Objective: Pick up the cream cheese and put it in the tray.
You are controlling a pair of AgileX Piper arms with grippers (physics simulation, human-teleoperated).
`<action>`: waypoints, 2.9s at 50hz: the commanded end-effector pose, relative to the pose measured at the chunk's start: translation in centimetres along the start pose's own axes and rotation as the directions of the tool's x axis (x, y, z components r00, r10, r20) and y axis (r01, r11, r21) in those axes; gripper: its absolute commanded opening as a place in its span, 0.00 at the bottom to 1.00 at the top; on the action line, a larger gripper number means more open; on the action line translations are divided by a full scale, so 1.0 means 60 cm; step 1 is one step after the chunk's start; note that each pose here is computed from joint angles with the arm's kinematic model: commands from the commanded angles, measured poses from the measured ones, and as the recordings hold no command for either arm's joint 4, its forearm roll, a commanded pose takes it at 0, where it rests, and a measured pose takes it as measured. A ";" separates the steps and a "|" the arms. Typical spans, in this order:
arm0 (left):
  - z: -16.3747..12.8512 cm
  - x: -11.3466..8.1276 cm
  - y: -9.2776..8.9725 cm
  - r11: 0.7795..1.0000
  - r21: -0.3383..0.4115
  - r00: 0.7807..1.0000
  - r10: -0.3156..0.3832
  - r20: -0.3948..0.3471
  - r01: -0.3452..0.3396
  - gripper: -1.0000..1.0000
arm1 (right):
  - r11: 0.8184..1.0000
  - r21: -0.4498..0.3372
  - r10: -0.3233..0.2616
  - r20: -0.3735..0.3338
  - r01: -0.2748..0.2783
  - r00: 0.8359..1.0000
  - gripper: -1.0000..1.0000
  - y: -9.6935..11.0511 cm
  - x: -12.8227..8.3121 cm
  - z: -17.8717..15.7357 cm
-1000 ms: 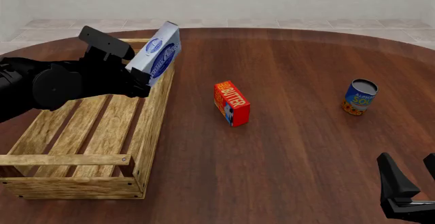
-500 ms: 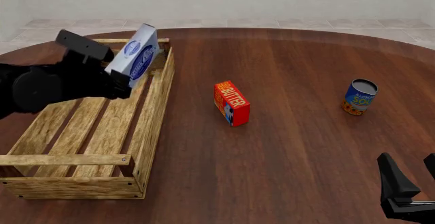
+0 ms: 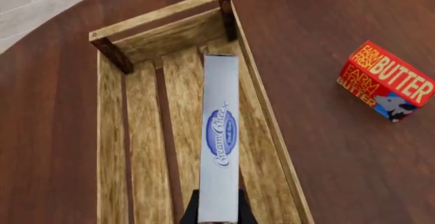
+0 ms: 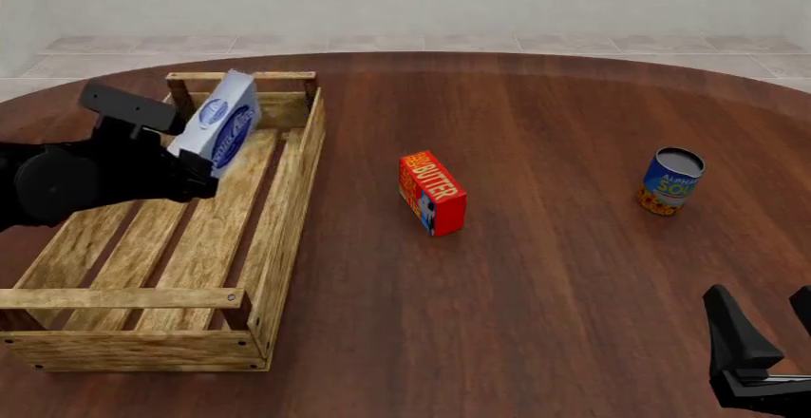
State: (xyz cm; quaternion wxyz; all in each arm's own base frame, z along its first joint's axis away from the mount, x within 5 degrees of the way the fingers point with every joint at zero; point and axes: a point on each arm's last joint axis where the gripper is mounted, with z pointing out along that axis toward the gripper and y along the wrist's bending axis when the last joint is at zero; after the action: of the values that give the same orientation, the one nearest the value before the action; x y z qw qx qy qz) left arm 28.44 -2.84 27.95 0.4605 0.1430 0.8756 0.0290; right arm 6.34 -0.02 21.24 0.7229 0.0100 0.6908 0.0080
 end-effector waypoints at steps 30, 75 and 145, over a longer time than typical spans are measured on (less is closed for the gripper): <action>0.072 0.096 0.032 0.997 -0.064 0.993 -0.057 -0.108 0.050 0.00 | 1.000 -0.001 -0.002 0.000 0.002 1.000 1.00 0.000 0.000 0.000; 0.111 0.164 0.018 0.997 -0.049 0.978 -0.075 -0.196 0.066 0.00 | 1.000 -0.004 0.001 -0.004 -0.001 1.000 1.00 0.000 0.000 0.001; 0.046 0.112 0.019 0.998 -0.053 0.993 -0.045 -0.112 0.039 1.00 | 1.000 -0.003 0.002 -0.007 -0.002 1.000 1.00 0.000 0.001 0.002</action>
State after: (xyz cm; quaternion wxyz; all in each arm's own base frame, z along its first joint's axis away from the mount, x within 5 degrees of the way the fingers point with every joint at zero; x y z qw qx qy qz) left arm 27.54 -0.04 20.25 0.4061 0.1066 0.9064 0.0471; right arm 6.48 0.00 21.22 0.7205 0.0091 0.6933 0.0096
